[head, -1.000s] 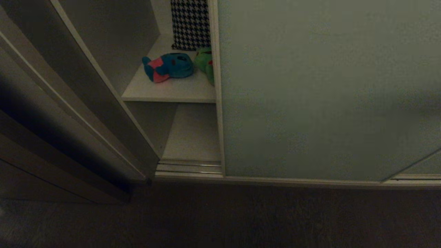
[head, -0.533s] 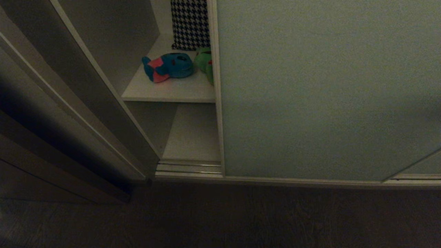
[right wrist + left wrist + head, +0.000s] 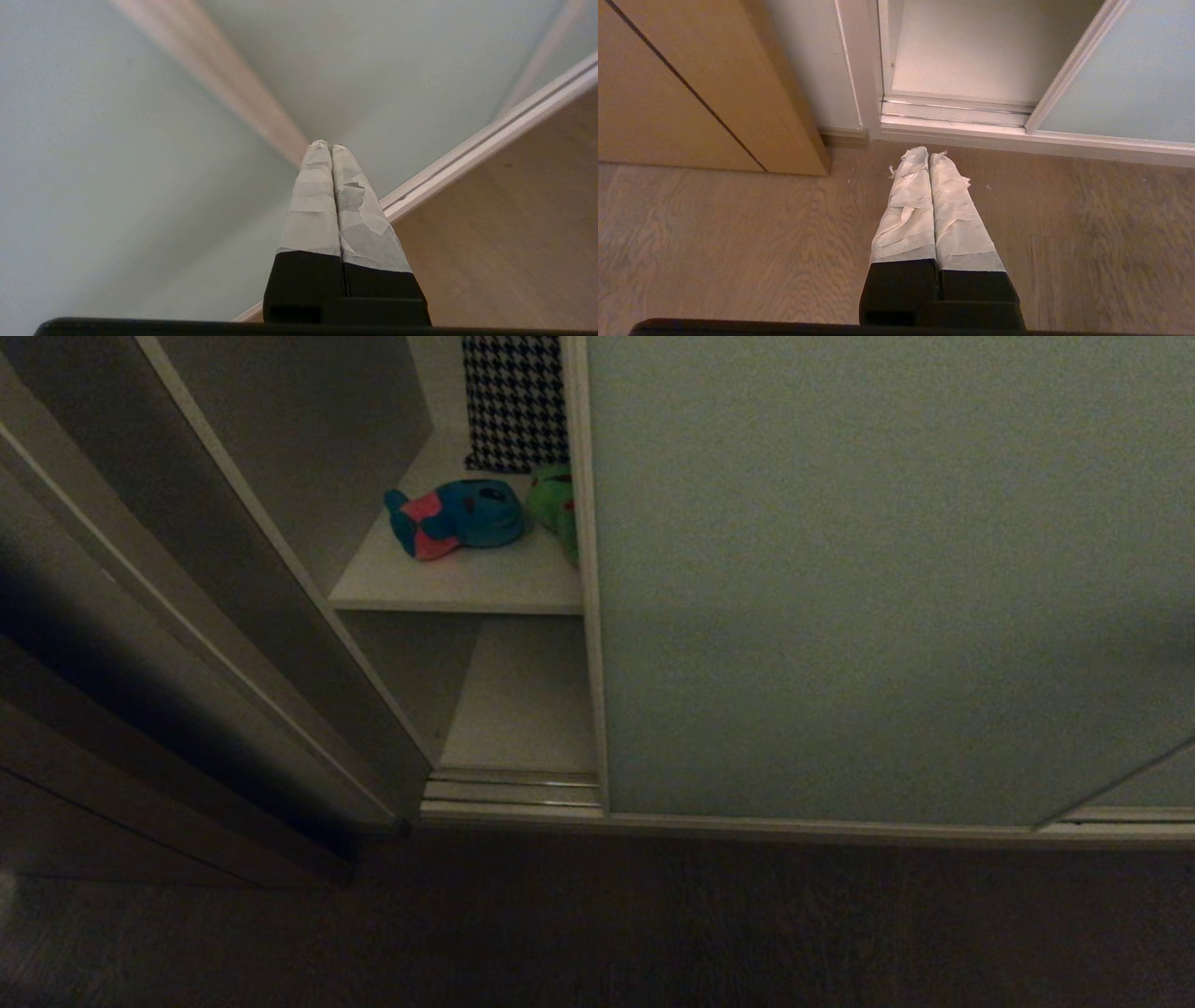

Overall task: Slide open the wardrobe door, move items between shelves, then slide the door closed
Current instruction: Close the door

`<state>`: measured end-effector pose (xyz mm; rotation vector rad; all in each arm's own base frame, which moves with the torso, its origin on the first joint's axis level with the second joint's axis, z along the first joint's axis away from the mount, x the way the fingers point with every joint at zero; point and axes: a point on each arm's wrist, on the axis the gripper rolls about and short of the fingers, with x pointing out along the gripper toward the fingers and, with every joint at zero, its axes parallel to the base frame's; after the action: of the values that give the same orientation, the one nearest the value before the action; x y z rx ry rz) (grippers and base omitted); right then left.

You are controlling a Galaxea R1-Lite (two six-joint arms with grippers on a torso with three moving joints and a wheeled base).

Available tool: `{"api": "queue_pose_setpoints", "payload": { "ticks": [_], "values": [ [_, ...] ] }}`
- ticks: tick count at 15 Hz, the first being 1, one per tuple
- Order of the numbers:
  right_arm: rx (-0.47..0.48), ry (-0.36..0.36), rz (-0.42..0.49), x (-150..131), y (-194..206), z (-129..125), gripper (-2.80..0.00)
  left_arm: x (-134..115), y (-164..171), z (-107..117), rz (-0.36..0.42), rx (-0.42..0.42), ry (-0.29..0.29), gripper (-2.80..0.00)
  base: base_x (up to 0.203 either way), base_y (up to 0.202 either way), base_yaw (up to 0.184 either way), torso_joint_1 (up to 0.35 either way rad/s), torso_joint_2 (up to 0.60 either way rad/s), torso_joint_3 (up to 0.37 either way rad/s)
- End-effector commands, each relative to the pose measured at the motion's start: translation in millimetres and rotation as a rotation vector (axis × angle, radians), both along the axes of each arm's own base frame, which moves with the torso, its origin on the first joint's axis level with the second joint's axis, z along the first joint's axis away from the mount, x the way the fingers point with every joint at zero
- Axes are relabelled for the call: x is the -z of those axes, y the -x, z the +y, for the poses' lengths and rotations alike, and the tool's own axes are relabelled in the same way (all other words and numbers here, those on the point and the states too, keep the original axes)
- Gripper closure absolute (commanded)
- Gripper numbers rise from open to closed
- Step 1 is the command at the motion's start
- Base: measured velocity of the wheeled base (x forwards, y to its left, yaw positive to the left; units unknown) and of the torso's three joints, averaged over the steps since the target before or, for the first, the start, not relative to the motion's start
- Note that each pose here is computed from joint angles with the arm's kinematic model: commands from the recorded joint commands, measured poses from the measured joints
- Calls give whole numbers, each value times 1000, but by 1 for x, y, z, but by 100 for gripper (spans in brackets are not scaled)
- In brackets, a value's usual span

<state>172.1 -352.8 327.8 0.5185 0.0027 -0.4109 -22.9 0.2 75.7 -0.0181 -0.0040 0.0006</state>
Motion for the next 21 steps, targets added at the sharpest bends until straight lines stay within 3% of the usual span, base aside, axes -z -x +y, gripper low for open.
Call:
{"api": "queue_pose_setpoints", "payload": {
  "ticks": [1, 9, 21],
  "values": [
    [-28, -15, 4, 4, -9, 4, 0, 0, 0, 0, 1, -1, 0, 0, 0, 0, 0, 0, 0, 0],
    [-87, 19, -12, 17, -38, -1, 0, 0, 0, 0, 1, -2, 0, 0, 0, 0, 0, 0, 0, 0],
    [-86, 90, -46, 41, -54, -27, 0, 0, 0, 0, 1, -1, 0, 0, 0, 0, 0, 0, 0, 0]
  ]
}}
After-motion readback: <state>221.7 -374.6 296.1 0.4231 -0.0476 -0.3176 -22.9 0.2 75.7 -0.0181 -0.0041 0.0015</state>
